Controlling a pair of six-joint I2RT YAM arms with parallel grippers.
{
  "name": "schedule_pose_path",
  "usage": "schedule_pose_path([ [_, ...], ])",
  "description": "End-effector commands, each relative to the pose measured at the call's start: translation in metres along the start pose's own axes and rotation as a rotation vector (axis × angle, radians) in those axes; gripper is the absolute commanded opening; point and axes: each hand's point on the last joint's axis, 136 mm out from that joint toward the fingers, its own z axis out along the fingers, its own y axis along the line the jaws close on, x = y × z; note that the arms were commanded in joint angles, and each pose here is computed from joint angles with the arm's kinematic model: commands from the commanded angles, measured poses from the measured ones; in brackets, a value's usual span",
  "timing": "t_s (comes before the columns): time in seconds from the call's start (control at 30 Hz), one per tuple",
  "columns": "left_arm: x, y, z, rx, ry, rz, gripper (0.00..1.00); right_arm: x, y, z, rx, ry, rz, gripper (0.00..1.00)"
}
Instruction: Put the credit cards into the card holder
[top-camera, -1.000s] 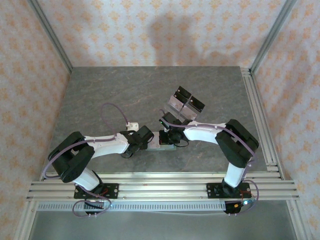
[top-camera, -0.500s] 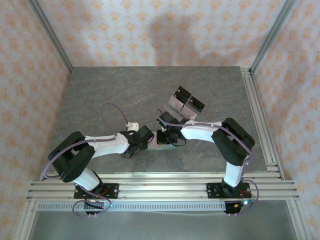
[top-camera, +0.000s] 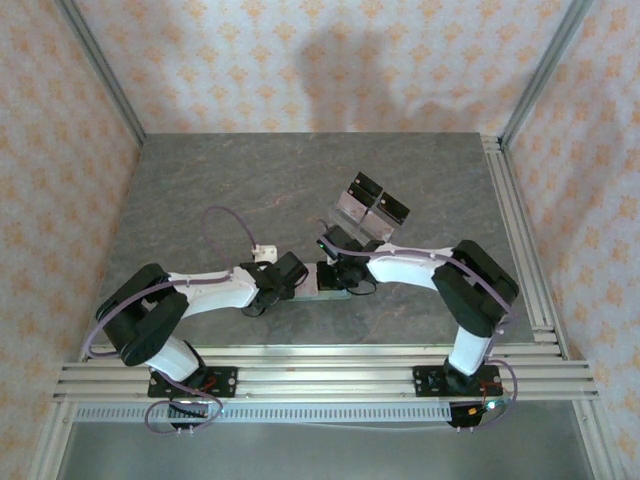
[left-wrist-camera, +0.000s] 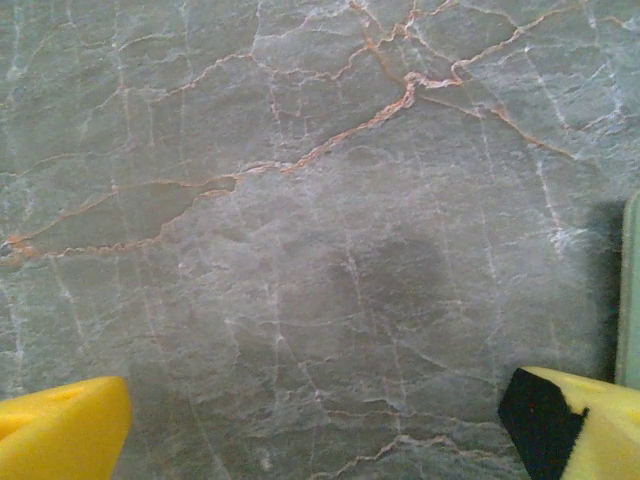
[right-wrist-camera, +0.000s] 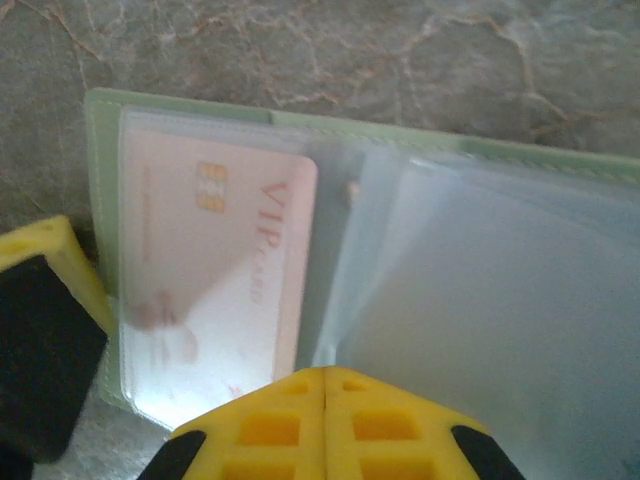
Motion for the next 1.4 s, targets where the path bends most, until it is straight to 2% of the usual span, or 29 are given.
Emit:
schedule_pose_path([
  [0.0,-0.005,0.011,-0.004,-0.034,-0.013,-0.007,1.00,-0.001,-0.018,-0.007,0.045,-0.029,0.015,0.07],
  [0.3,-0.007,0.018,-0.002,-0.055,-0.008,0.002,1.00,0.004,-0.045,-0.007,0.107,-0.019,0.047,0.07],
  [0.63,-0.001,0.014,0.007,-0.057,0.012,0.007,1.00,-0.016,-0.004,-0.029,0.015,-0.052,-0.019,0.06],
  [1.37,0.006,0.012,0.014,-0.054,0.027,0.009,1.00,-0.014,0.004,0.003,0.011,-0.003,-0.029,0.04],
])
